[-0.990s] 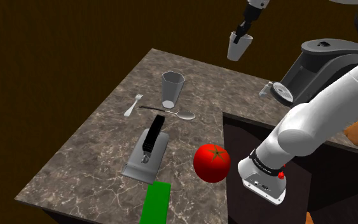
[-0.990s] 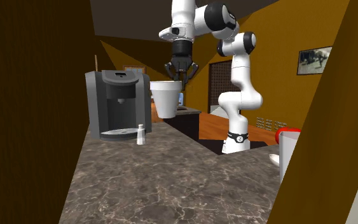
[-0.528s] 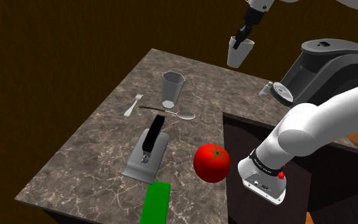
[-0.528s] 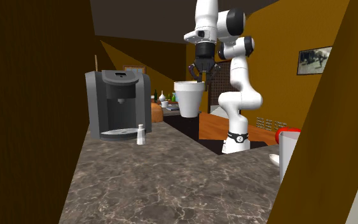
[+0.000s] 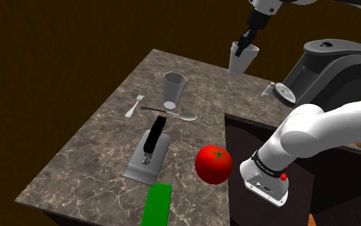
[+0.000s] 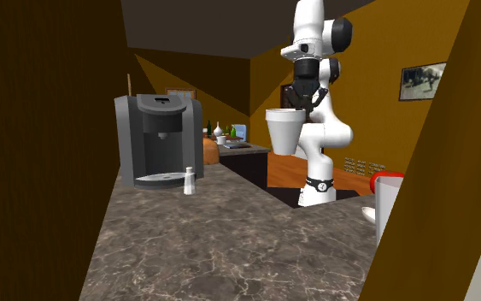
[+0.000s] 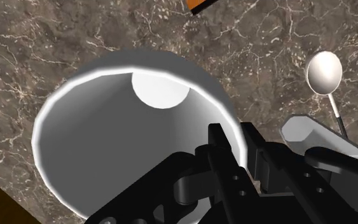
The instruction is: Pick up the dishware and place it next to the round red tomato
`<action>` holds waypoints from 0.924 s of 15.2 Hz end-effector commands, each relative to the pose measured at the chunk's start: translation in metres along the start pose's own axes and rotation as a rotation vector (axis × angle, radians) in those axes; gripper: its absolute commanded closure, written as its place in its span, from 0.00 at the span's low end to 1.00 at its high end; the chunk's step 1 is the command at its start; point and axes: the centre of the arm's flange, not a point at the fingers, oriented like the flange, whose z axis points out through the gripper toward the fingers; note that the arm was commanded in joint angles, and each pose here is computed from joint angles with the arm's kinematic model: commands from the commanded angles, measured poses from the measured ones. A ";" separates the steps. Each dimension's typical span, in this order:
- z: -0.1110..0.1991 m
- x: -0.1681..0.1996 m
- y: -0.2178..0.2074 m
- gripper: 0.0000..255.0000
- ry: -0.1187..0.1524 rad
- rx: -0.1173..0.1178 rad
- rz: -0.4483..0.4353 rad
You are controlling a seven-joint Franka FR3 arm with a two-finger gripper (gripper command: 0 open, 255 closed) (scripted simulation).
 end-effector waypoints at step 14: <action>-0.012 -0.078 -0.183 1.00 0.000 -0.001 0.001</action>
